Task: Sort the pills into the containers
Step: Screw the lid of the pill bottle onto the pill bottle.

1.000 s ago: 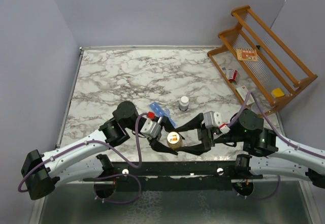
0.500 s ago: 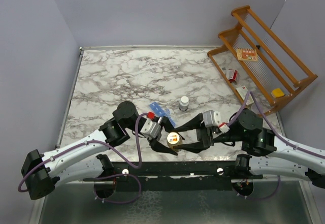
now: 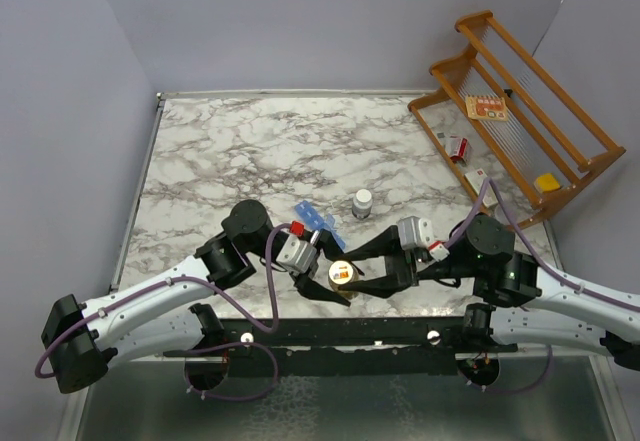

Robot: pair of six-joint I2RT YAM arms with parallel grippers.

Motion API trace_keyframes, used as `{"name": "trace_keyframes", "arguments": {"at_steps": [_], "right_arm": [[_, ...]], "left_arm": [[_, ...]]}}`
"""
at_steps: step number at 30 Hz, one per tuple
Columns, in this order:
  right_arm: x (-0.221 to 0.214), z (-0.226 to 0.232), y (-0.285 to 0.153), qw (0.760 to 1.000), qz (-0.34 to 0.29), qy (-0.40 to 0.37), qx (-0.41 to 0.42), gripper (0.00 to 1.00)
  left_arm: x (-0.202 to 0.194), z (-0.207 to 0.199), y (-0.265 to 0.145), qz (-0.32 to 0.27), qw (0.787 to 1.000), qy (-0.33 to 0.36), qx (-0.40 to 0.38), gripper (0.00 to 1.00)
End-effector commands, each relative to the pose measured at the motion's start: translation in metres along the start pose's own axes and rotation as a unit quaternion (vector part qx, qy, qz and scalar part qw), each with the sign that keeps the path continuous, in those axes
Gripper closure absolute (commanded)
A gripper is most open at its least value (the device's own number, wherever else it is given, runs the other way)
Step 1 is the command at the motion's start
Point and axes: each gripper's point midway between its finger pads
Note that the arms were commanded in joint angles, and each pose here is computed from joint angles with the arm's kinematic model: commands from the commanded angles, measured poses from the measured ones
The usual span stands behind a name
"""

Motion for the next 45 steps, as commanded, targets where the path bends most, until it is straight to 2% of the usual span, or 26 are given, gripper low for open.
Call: {"name": "trace_keyframes", "arguments": {"at_steps": [1,4,5,6,18,30,31,32,34,42,43,44,45], "right_arm": [[-0.004,0.008,0.003,1.000,-0.001,0.006,0.024,0.68],[-0.006,0.008,0.004,1.000,0.004,0.005,0.023,0.92],[-0.007,0.006,0.004,1.000,0.006,0.004,0.018,0.98],[-0.008,0.004,0.003,1.000,0.008,0.004,0.013,0.99],[-0.030,-0.011,0.001,0.998,0.056,-0.002,-0.030,0.99],[-0.045,-0.029,0.002,0.994,0.084,-0.013,-0.075,0.99],[-0.047,-0.032,0.003,0.993,0.089,-0.008,-0.082,0.95],[-0.050,-0.033,0.004,0.992,0.096,-0.006,-0.086,0.83],[-0.054,-0.036,0.005,0.990,0.107,-0.005,-0.090,0.74],[-0.051,-0.047,-0.001,0.987,0.105,-0.013,-0.124,0.64],[-0.050,-0.049,-0.003,0.986,0.103,-0.015,-0.130,0.64],[-0.047,-0.050,-0.004,0.986,0.100,-0.016,-0.136,0.72],[-0.046,-0.051,-0.006,0.985,0.098,-0.017,-0.140,0.85]], "left_arm": [[0.015,0.007,0.000,-0.015,0.999,0.029,0.022,1.00],[0.017,0.014,-0.002,-0.018,0.998,0.035,0.047,1.00],[0.019,0.017,-0.003,-0.021,0.997,0.038,0.060,1.00],[0.020,0.021,-0.004,-0.023,0.996,0.040,0.073,1.00],[0.036,0.067,-0.034,-0.056,0.964,0.051,0.255,1.00],[0.037,0.084,-0.046,-0.061,0.946,0.050,0.314,1.00],[0.036,0.084,-0.046,-0.061,0.947,0.050,0.313,1.00],[0.037,0.084,-0.046,-0.061,0.947,0.051,0.311,1.00],[0.036,0.083,-0.045,-0.060,0.949,0.051,0.307,1.00],[0.034,0.081,-0.047,-0.060,0.947,0.049,0.311,1.00],[0.035,0.081,-0.048,-0.060,0.947,0.050,0.312,1.00],[0.035,0.081,-0.049,-0.060,0.946,0.051,0.315,1.00],[0.035,0.082,-0.049,-0.060,0.946,0.051,0.316,1.00]]}}
Point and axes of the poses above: each gripper's point midway between its finger pads, its own y axis out along the fingers, its own z axis along the line the jaws close on, x = y × z, and after that the axes turned 7 degrees about -y, right-handed
